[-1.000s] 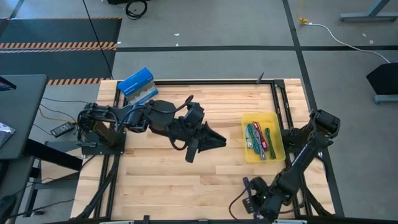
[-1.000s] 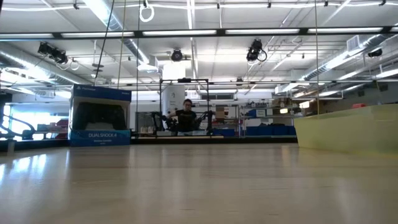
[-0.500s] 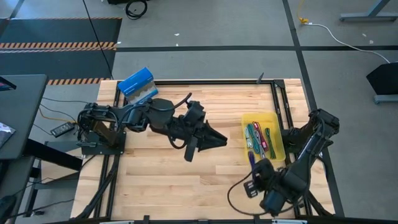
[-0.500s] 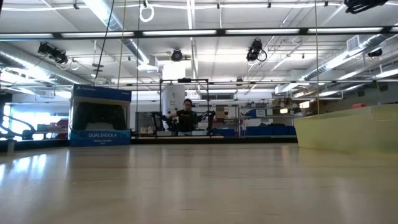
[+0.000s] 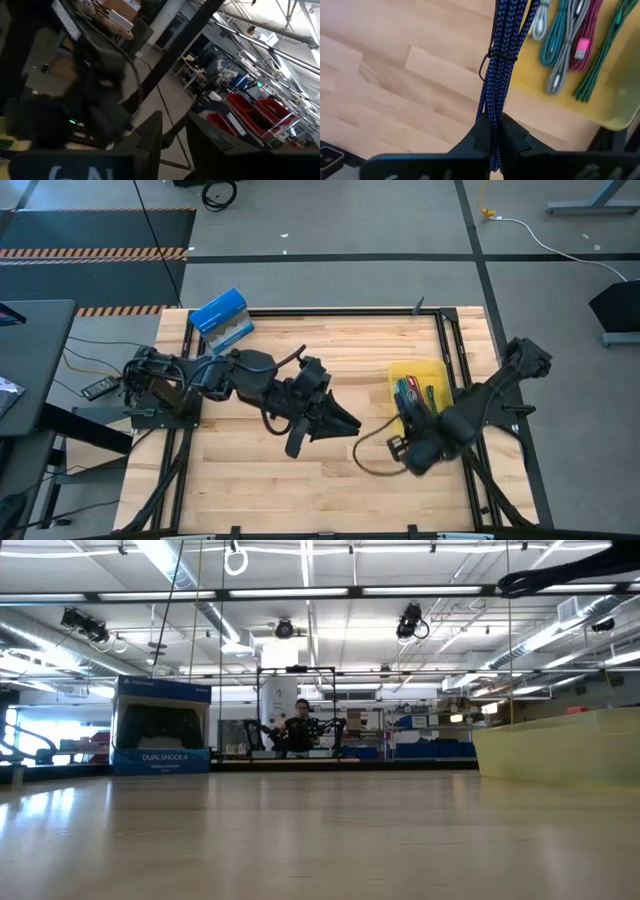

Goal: Pick and place USB-C Cables
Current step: Put the purple USB cable into the yellow container

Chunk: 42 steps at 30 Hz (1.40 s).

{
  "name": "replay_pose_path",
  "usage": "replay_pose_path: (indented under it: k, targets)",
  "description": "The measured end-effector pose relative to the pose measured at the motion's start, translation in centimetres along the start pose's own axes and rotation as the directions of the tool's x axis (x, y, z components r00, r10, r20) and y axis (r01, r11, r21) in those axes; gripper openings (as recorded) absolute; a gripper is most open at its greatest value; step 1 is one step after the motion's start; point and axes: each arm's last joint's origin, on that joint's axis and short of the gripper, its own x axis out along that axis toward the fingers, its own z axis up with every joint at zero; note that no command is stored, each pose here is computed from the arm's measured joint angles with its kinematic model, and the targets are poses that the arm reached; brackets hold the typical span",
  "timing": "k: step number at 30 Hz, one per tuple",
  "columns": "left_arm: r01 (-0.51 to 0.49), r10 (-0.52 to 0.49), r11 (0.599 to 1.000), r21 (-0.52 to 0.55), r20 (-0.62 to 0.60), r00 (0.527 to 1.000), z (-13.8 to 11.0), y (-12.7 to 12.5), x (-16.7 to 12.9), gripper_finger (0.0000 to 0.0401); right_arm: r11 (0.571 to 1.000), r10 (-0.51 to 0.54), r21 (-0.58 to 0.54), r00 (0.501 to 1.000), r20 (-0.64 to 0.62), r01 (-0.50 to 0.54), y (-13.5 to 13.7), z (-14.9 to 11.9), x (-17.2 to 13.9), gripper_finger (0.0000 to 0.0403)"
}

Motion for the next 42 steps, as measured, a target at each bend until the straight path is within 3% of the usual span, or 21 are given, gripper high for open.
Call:
replay_pose_path:
  k: [7,13,23,42]
  targets:
    - [0.016,-0.016,1.0,0.019,-0.009,1.0,-0.4,-0.5,0.0,0.0094,0.999,0.052,-0.011,0.996,-0.067,-0.052,-2.2,4.2,0.0,0.0015]
    - [0.043,-0.046,0.996,0.082,0.039,0.998,0.1,-0.7,0.0,0.0094,0.999,0.051,0.002,0.992,-0.117,-0.051,-4.2,6.2,1.3,0.0015]
    - [0.039,-0.077,0.977,0.211,0.171,0.982,1.3,-1.2,-0.2,0.0094,0.997,0.076,0.035,0.981,-0.177,-0.071,-5.6,6.4,3.2,0.0015]
    - [-0.011,-0.032,0.978,0.209,0.2,0.979,1.4,-1.0,-0.2,0.0094,0.997,0.074,-0.008,0.972,-0.221,-0.078,-5.6,6.2,3.2,0.0015]
